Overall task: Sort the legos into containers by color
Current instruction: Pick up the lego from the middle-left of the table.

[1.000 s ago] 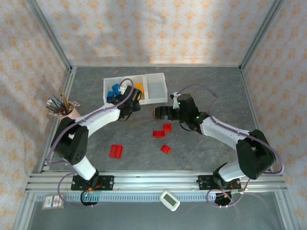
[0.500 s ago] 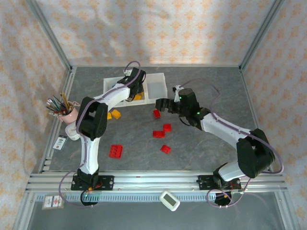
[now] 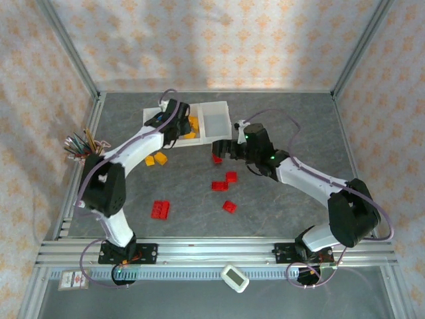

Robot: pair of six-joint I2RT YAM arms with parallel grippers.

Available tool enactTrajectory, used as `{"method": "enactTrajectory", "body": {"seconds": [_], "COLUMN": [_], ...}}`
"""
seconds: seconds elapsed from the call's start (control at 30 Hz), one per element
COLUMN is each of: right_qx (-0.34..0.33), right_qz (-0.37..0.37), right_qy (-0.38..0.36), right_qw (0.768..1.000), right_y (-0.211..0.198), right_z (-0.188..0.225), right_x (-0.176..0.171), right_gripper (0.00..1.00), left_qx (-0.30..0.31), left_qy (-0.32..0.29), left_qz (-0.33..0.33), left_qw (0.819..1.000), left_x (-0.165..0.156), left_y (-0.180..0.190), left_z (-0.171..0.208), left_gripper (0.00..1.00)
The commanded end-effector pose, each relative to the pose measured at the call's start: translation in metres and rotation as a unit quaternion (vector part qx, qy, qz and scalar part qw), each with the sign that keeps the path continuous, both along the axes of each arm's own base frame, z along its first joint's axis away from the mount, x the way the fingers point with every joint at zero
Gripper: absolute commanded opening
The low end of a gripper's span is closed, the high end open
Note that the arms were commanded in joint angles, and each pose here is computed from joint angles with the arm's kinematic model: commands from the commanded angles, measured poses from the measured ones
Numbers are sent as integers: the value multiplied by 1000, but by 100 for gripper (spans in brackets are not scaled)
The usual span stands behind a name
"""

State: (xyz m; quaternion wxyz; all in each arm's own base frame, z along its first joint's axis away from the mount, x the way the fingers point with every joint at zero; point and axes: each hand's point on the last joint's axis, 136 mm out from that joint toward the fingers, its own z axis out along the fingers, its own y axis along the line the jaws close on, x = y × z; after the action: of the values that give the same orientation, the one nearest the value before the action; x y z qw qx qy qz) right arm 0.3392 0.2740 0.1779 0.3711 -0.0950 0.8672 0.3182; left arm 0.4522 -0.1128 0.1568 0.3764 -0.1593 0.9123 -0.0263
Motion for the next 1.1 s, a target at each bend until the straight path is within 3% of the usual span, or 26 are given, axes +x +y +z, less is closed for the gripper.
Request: {"method": "enactTrajectory", "body": {"seconds": [0.0,0.23,0.4,1.07], "right_qx": [-18,-22,-12,-41], "right_qz": [33,75,98,83], "right_qy": [5,22,20,12], "right_qw": [999,997,995,996], "right_y": [9,32,46,41], "right_z": [-11,-40,-47,-57], "right_x": [-19,-46,-55,-46], "right_gripper": [100,100,100,100], "left_qx": [-20,-47,-49,-34], "left_qy": [-4,10,36,41], "left_qz": [12,69,107,182], "left_qw": [1000,996,992,982], "left_x": [-27,-88,-108,-65], "left_y": [6,33,45,56], "left_z": [0,-28,-63,-110], "left_gripper": [60,66,67,65]}}
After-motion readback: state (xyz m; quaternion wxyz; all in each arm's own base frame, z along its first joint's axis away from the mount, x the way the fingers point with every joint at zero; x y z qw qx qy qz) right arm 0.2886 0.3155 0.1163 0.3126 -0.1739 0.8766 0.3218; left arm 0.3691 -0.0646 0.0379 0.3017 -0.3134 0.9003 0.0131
